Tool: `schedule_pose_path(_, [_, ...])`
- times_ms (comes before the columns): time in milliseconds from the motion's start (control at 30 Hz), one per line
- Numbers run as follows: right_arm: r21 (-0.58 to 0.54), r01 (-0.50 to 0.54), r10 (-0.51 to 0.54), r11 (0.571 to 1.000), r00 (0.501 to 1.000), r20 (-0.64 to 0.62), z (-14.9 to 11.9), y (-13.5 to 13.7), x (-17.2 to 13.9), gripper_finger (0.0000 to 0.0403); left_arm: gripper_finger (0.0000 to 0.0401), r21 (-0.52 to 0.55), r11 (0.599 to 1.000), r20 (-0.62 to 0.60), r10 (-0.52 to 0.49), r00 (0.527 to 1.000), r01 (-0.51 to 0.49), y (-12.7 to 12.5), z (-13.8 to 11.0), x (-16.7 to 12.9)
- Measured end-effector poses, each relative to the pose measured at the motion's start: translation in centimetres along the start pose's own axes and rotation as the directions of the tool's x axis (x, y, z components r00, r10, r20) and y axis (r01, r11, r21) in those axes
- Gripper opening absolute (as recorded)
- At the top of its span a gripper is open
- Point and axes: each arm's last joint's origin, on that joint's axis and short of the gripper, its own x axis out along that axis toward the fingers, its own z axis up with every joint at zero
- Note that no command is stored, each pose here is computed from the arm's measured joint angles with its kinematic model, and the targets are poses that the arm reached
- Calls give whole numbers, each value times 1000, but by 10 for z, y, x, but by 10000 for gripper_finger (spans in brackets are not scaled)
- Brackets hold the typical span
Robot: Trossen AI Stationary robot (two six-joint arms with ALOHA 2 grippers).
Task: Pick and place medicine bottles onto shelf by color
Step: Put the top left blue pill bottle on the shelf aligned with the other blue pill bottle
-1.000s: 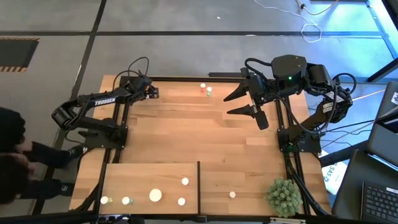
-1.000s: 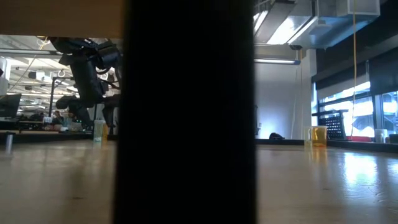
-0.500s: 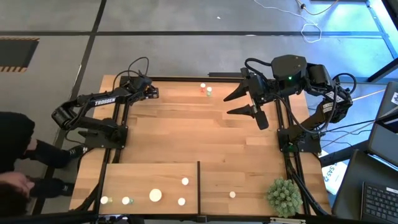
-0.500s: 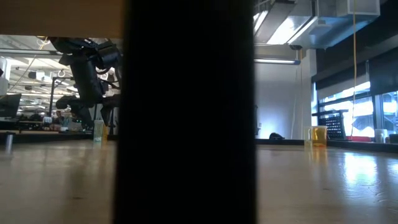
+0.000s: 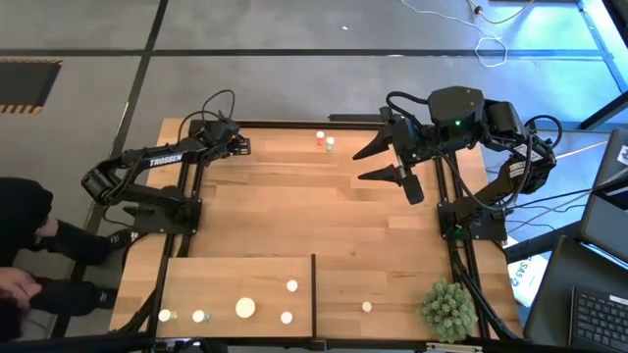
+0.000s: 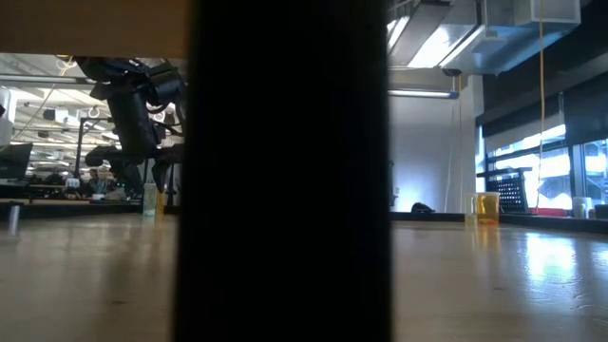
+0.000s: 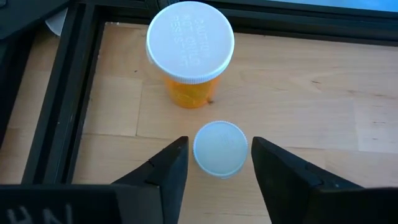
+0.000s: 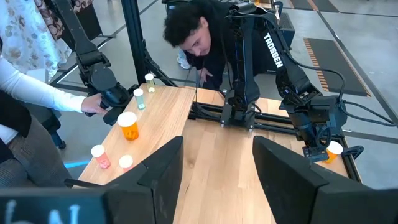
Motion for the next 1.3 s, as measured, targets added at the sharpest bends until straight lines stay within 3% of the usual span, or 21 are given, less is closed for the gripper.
schedule_pose_path(800, [0, 0, 0, 1000, 1000, 0, 0, 0, 0, 197, 117, 1, 1000, 0, 0, 1000, 0, 0, 0, 0])
schedule_pose_path(1300, [-2, 0, 0, 1000, 1000, 0, 0, 0, 0, 197, 114, 45, 998, -24, -38, 999, 39, -1, 0, -1])
